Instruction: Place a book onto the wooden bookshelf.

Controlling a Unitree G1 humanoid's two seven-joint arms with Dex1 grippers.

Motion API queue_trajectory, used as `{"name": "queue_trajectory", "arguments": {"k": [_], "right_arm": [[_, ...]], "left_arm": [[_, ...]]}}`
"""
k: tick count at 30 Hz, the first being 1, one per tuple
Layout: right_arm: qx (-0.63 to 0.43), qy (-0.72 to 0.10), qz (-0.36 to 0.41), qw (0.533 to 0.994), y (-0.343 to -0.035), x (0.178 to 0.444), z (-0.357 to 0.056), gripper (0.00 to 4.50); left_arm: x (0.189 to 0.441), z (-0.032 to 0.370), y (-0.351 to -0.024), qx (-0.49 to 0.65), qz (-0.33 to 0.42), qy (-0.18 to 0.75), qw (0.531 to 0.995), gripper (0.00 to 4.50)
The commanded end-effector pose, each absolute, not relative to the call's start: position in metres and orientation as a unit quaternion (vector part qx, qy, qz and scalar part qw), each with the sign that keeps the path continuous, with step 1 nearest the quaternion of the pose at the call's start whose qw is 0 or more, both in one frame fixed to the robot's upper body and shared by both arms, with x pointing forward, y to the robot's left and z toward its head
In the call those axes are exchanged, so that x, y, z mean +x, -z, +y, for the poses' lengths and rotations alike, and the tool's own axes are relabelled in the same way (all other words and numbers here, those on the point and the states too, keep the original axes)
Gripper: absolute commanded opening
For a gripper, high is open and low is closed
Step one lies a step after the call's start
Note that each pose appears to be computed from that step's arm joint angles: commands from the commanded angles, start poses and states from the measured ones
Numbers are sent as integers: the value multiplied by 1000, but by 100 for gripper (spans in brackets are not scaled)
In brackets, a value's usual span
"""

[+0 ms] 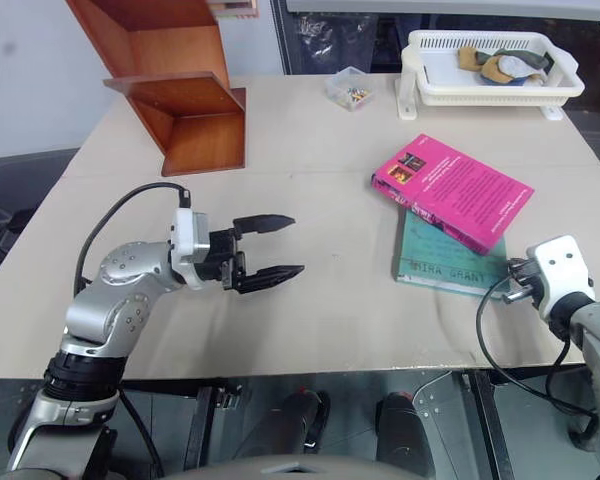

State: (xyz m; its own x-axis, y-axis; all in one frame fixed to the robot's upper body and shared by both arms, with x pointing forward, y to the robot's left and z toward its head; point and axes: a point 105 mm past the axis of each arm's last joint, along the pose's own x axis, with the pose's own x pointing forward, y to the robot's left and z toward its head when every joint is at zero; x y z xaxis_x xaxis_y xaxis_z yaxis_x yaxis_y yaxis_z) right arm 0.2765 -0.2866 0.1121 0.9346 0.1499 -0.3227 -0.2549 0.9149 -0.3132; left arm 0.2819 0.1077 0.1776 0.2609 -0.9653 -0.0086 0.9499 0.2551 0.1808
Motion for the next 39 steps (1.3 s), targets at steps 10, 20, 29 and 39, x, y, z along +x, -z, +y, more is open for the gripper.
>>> {"name": "queue_trajectory", "arguments": {"k": [10,20,29,39], "right_arm": [[-154,-192,117,962,-108,277,-222,4],[-154,-142,83,974,-138,259,-228,78],[-117,-116,63,984,-150,279,-218,10],[-77,-161,86,980,-145,277,-195,10]], "left_arm": [[286,102,-190,74,-65,607,789,450],[299,97,-193,26,-33,573,818,450],[304,96,-191,38,-37,574,817,450],[301,103,-190,41,-35,563,825,450]]}}
